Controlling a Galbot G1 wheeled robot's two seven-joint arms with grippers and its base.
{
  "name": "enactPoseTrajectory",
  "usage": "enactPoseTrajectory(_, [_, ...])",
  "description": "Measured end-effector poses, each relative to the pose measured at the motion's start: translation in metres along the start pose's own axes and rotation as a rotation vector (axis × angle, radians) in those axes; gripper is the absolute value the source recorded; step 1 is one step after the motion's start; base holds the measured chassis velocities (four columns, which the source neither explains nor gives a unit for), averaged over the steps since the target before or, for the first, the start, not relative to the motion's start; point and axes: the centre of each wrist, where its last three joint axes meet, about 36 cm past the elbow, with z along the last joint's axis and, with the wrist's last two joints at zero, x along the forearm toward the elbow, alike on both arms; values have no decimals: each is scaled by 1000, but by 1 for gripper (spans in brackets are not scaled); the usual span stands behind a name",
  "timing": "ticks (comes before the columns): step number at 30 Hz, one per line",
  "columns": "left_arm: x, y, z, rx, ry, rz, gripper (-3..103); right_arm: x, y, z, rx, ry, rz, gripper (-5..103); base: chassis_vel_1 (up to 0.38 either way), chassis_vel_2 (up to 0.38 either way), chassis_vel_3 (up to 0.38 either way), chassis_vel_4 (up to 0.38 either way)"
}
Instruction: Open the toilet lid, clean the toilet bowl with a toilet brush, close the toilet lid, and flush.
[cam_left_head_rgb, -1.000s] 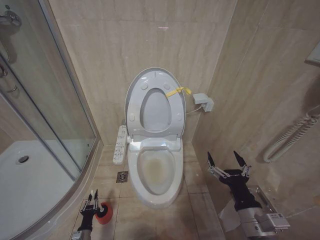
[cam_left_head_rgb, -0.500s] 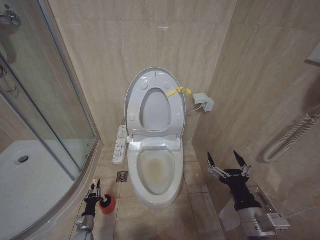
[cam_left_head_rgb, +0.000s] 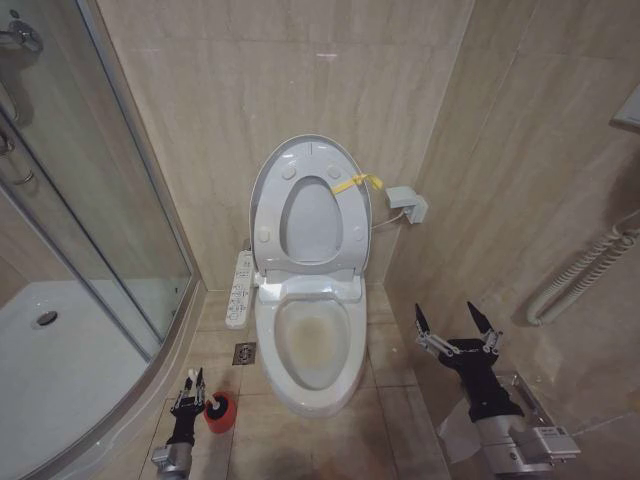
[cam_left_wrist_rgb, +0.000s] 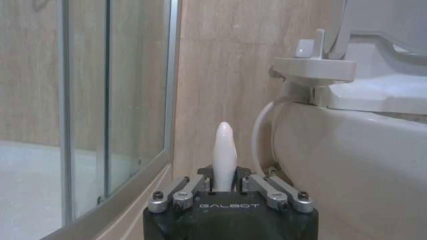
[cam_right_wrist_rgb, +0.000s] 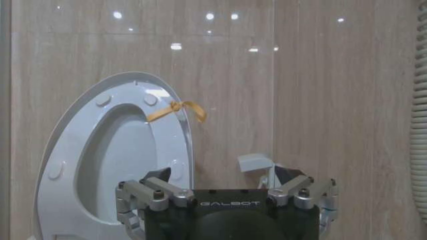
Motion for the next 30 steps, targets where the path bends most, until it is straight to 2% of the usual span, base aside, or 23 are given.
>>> enactPoseTrajectory(9, [6, 7, 0, -8, 6, -11, 22, 0, 0, 0, 0, 0, 0, 100, 0, 0, 0, 0])
enactPoseTrajectory(20, [6, 6, 0, -10, 8, -10, 22, 0, 0, 0, 0, 0, 0, 100, 0, 0, 0, 0])
enactPoseTrajectory(30, [17, 6, -2, -53, 16, -9, 22, 0, 0, 0, 0, 0, 0, 100, 0, 0, 0, 0])
